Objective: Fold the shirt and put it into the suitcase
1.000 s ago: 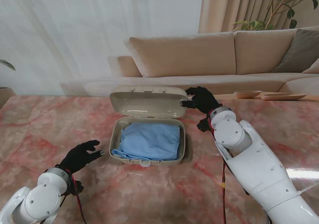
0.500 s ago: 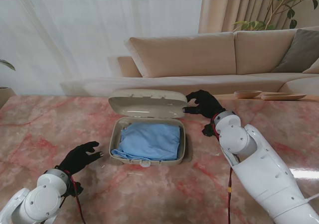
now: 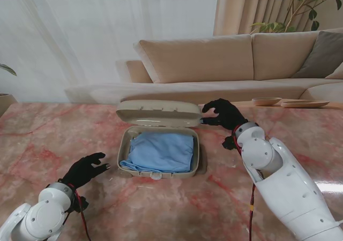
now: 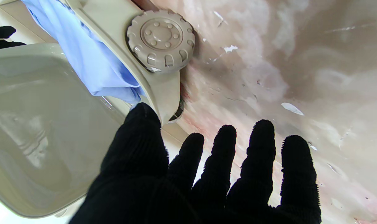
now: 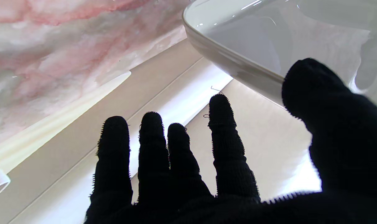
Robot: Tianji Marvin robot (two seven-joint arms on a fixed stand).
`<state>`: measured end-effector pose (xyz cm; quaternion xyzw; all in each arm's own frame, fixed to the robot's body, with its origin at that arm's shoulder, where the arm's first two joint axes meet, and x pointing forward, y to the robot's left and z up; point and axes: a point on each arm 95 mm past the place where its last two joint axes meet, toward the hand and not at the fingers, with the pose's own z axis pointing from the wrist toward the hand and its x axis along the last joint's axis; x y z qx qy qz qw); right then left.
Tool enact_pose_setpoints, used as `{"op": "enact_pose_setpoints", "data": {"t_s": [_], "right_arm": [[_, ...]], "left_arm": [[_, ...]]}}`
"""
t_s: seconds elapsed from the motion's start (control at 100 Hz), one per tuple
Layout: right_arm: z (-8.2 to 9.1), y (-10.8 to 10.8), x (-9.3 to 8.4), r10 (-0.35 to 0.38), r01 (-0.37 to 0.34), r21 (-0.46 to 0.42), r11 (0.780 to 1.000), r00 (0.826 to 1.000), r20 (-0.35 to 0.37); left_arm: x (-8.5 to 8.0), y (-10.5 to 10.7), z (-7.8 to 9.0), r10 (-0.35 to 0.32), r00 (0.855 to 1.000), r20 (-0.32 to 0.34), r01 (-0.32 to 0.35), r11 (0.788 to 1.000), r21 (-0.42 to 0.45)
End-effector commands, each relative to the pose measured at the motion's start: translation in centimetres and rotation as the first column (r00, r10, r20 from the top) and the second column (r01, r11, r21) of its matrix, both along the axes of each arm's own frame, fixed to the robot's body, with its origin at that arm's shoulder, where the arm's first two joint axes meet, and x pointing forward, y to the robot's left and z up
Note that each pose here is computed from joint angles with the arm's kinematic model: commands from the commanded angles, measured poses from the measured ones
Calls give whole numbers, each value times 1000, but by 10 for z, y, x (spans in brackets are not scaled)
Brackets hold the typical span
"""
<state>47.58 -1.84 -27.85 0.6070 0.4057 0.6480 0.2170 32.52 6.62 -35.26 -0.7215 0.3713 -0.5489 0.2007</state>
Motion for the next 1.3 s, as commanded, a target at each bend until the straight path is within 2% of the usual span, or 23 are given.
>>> {"op": "enact_pose_setpoints", "data": {"t_s": [0.0, 0.91, 1.11, 1.29], "right_arm": [[-7, -1, -5, 9, -9, -4, 1000, 1000, -24], [-22, -9, -32, 42, -44, -22, 999, 997, -58], [-19, 2, -45, 100, -100, -9, 995, 995, -13], [-18, 19, -61, 167, -167, -4, 986, 985, 45]], "left_arm": [[-4, 0, -3, 5, 1000, -10, -5, 1000, 1], [-18, 13, 3, 58, 998, 22, -59, 997, 41], [-17, 11, 4, 45, 999, 31, -46, 998, 33], [-18, 8, 7, 37, 998, 50, -38, 999, 16]]}}
